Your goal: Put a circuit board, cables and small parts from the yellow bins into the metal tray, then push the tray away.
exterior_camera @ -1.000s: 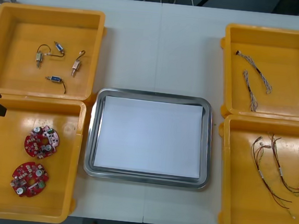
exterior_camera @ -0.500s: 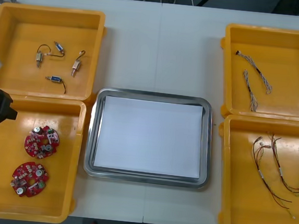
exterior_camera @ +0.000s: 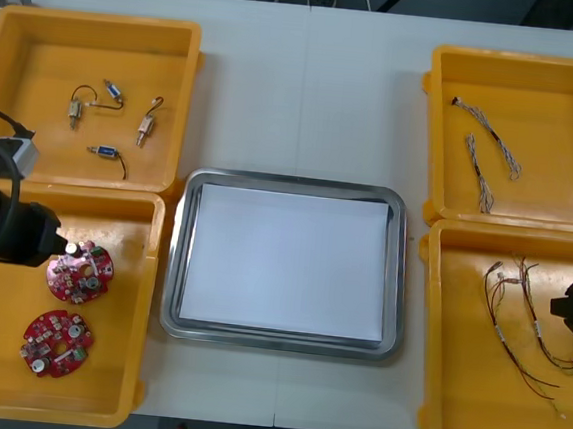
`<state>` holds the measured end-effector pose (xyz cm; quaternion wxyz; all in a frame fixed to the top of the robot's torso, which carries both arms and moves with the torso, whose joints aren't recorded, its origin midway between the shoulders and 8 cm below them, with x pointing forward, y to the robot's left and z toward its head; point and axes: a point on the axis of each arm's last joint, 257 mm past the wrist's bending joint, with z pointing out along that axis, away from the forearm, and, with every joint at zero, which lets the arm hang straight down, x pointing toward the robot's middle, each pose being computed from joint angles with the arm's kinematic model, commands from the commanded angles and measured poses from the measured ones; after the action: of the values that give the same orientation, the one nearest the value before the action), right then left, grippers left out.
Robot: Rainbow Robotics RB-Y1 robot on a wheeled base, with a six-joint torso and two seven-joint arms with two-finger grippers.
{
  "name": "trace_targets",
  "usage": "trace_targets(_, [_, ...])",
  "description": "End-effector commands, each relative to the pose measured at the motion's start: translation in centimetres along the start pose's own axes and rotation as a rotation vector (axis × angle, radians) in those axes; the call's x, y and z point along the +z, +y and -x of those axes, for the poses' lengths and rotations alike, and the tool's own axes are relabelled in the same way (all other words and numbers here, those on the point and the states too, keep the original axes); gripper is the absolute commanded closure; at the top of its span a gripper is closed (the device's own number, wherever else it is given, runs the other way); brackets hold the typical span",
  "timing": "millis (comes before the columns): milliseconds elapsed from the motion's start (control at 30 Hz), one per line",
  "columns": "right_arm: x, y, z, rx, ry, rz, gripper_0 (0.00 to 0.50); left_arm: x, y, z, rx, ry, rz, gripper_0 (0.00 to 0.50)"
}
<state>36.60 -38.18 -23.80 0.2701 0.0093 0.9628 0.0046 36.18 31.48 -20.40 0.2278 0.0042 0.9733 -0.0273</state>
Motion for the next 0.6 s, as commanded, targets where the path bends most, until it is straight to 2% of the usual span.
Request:
trace_targets(33, [1.5, 0.6, -1.9, 0.044, 0.039, 0.028, 0.000, 1.2, -1.7, -1.5, -0.088, -0.009, -0.024, 0.000])
trace_targets(267, [3.0, 0.6, -3.1, 0.039, 0.066, 0.036, 0.000, 2.7, -2.3, -2.7, -0.087, 0.004, -0.005, 0.000])
trace_targets(433, [4.6, 0.6, -3.7, 0.036, 0.044, 0.049, 0.000, 3.6, -2.7, -4.2, -0.107, 0.029, -0.009, 0.000])
trace_targets(600, [5.5, 0.4, -4.1, 0.024, 0.026, 0.050, 0.000, 4.3, -2.8, -5.2, -0.123, 0.030, -0.025, 0.000])
